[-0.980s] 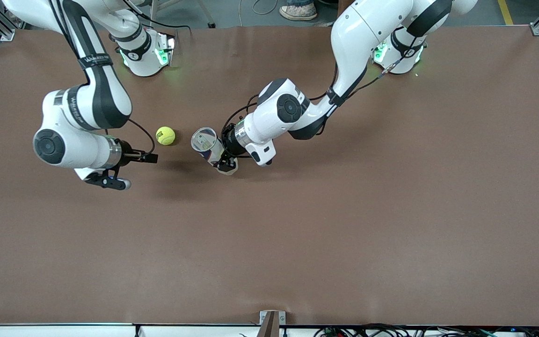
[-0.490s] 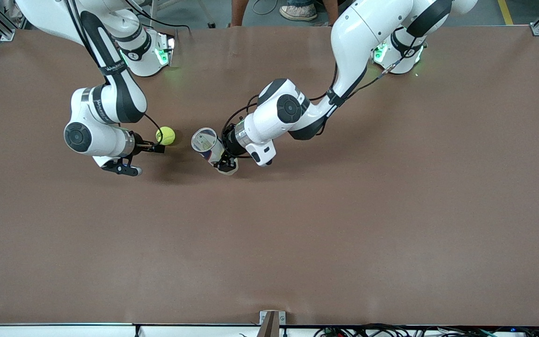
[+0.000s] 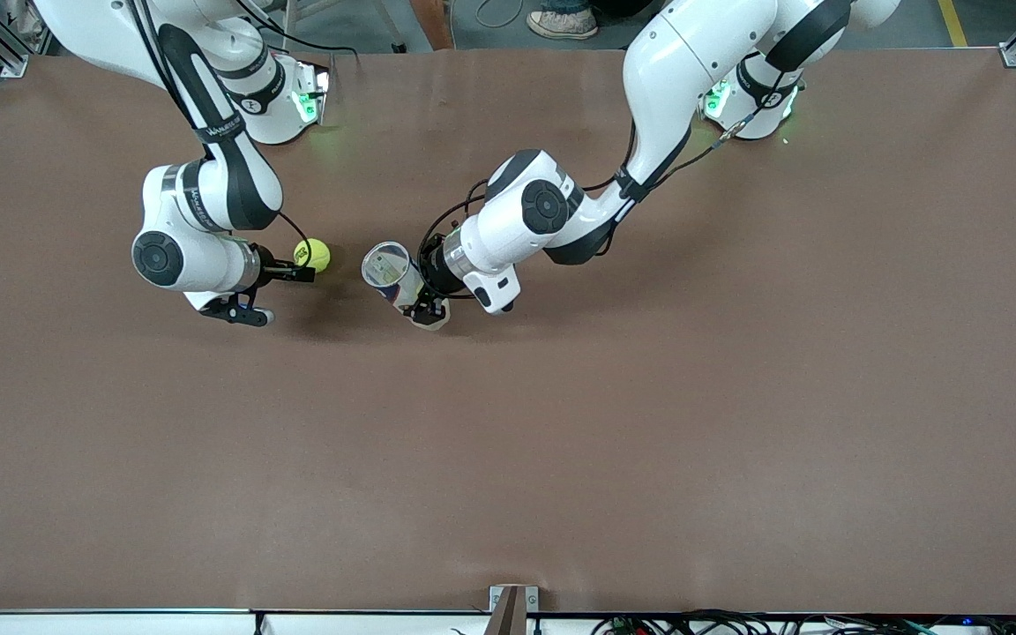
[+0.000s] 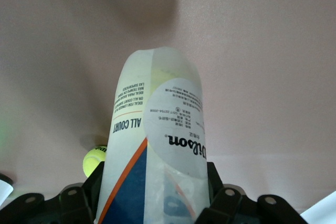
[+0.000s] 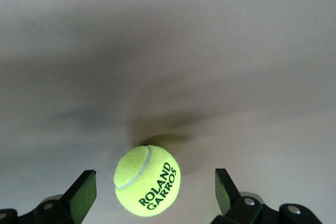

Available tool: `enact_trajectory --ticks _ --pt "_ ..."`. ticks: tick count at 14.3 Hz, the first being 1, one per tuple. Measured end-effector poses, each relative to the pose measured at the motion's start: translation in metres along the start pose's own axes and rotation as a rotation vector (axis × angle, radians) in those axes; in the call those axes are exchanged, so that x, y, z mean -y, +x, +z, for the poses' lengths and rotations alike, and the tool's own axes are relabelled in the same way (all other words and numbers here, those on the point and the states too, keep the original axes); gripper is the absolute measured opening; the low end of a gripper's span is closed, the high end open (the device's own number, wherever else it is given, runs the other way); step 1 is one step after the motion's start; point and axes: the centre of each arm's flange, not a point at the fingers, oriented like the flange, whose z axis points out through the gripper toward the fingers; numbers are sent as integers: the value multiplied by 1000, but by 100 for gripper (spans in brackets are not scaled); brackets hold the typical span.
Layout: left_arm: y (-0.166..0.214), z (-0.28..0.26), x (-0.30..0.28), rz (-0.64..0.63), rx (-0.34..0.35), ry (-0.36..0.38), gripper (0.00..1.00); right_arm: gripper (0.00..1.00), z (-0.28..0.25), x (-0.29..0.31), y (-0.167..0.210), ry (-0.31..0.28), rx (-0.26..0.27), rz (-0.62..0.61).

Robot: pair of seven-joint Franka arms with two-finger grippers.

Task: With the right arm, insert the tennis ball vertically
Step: 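Lower the right gripper onto the second tennis ball, then grasp the second ball and carry it over the can with the right gripper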

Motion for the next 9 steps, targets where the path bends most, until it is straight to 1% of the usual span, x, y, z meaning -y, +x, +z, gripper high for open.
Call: enact_trajectory --ticks 2,5,9 --pt "0 0 0 0 0 0 77 100 10 1 -4 -8 15 -4" --pt "0 0 0 0 0 -1 77 100 26 7 -10 -18 12 -17" --pt "0 0 0 0 0 -1 76 100 44 11 -12 -25 28 -17"
